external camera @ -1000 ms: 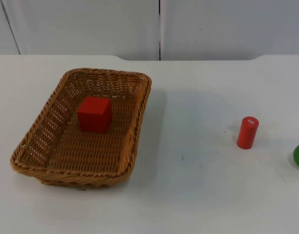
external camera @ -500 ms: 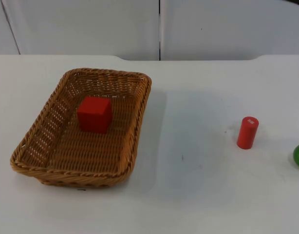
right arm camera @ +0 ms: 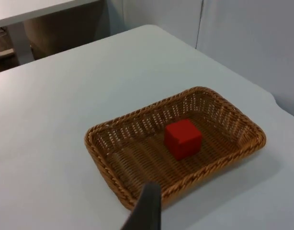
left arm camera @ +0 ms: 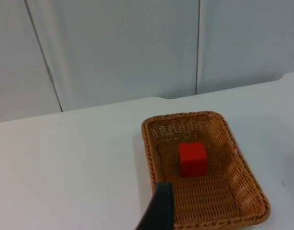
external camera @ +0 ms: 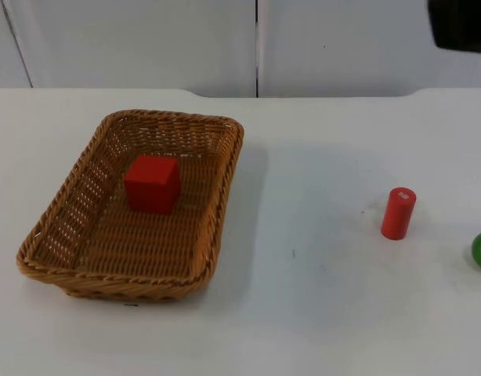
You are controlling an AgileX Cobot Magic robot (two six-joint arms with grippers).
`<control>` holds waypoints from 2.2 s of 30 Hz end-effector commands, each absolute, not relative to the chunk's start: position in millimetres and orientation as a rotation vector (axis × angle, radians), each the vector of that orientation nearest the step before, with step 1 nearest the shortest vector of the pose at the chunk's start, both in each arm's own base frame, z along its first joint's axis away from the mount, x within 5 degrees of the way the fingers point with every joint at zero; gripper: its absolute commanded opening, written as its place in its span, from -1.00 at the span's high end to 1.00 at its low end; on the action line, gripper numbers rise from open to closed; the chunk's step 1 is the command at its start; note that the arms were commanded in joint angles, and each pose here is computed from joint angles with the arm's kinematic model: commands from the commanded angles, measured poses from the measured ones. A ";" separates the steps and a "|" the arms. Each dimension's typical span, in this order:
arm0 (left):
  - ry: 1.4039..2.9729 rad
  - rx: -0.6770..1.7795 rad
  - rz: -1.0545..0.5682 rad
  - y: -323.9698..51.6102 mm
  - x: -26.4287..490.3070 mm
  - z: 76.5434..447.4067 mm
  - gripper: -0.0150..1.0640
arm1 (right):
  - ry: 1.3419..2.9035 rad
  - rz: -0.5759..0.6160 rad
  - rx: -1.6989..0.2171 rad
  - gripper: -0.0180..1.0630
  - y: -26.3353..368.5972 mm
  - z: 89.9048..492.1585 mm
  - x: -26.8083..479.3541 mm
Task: Pick up the basket with the left hand and place the object to the left of the red cylinder into the basket with the right hand.
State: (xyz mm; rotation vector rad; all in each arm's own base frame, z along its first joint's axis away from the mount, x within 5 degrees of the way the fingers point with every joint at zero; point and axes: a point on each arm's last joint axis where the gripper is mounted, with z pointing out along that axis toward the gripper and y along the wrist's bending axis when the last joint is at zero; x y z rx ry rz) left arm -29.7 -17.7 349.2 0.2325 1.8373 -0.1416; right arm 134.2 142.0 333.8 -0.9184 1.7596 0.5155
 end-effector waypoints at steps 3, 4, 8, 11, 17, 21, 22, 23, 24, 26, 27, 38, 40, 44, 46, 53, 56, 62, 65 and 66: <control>1.817 0.200 -0.148 -16.0 -39.6 345.3 -0.43 | 1.742 0.517 -0.903 -0.48 131.5 331.0 124.5; 1.817 0.198 -0.147 -15.8 -42.0 344.1 -0.43 | 1.730 0.519 -0.898 -0.48 127.1 330.9 120.0; 1.861 0.198 -0.100 -12.6 -44.4 338.6 -0.43 | 1.684 0.529 -0.880 -0.48 111.4 330.3 103.3; 1.883 0.197 -0.097 -12.3 -40.2 333.0 -0.43 | 1.659 0.537 -0.874 -0.48 103.6 332.2 94.6; 1.995 0.181 -0.120 -13.0 -17.3 299.3 -0.43 | 1.639 0.561 -0.907 -0.48 86.0 334.5 71.5; 2.057 0.166 -0.107 -11.5 -4.3 276.6 -0.43 | 1.634 0.575 -0.940 -0.48 74.3 334.8 55.7; 2.057 0.166 -0.107 -11.5 -4.3 276.6 -0.43 | 1.634 0.575 -0.940 -0.48 74.3 334.8 55.7; 2.064 0.156 -0.102 -10.8 -4.1 275.5 -0.43 | 1.640 0.592 -0.930 -0.48 71.2 335.1 51.7; 2.062 0.156 -0.102 -10.8 -4.4 275.5 -0.43 | 1.639 0.593 -0.933 -0.48 68.7 335.0 48.9; 2.060 0.156 -0.101 -10.8 -4.7 275.5 -0.43 | 1.646 0.596 -0.942 -0.48 62.4 333.9 41.5; 2.058 0.156 -0.101 -10.8 -5.0 275.5 -0.43 | 1.656 0.586 -0.946 -0.48 59.2 332.7 38.9; 2.053 0.156 -0.103 -10.9 -5.8 275.5 -0.43 | 1.714 0.479 -0.857 -0.48 19.0 322.6 13.3; 2.053 0.156 -0.103 -10.9 -5.8 275.5 -0.43 | 1.708 0.477 -0.856 -0.48 15.9 321.7 10.3; 2.053 0.156 -0.103 -10.9 -5.8 275.5 -0.43 | 1.709 0.464 -0.863 -0.48 5.6 316.4 0.2; 2.053 0.154 -0.104 -10.9 -5.8 275.5 -0.45 | 1.714 0.463 -0.867 -0.48 1.3 313.5 -4.4; 2.059 0.093 -0.100 -8.2 -5.3 274.9 -0.78 | 1.705 0.472 -0.853 -0.48 -7.5 309.1 -13.6; 2.061 0.075 -0.097 -7.4 -5.2 274.9 -0.85 | 1.742 0.464 -0.856 -0.48 -8.4 305.7 -13.6; 2.061 0.073 -0.096 -7.2 -5.2 274.8 -0.88 | 1.801 0.451 -0.875 -0.48 -3.6 290.5 -8.3; 2.060 0.060 -0.094 -6.5 -5.1 275.0 -0.88 | 1.811 0.448 -0.854 -0.48 -4.5 290.5 -7.4; 2.061 0.041 -0.089 -5.5 -5.0 274.9 -0.88 | 1.814 0.448 -0.848 -0.48 -4.7 290.5 -7.2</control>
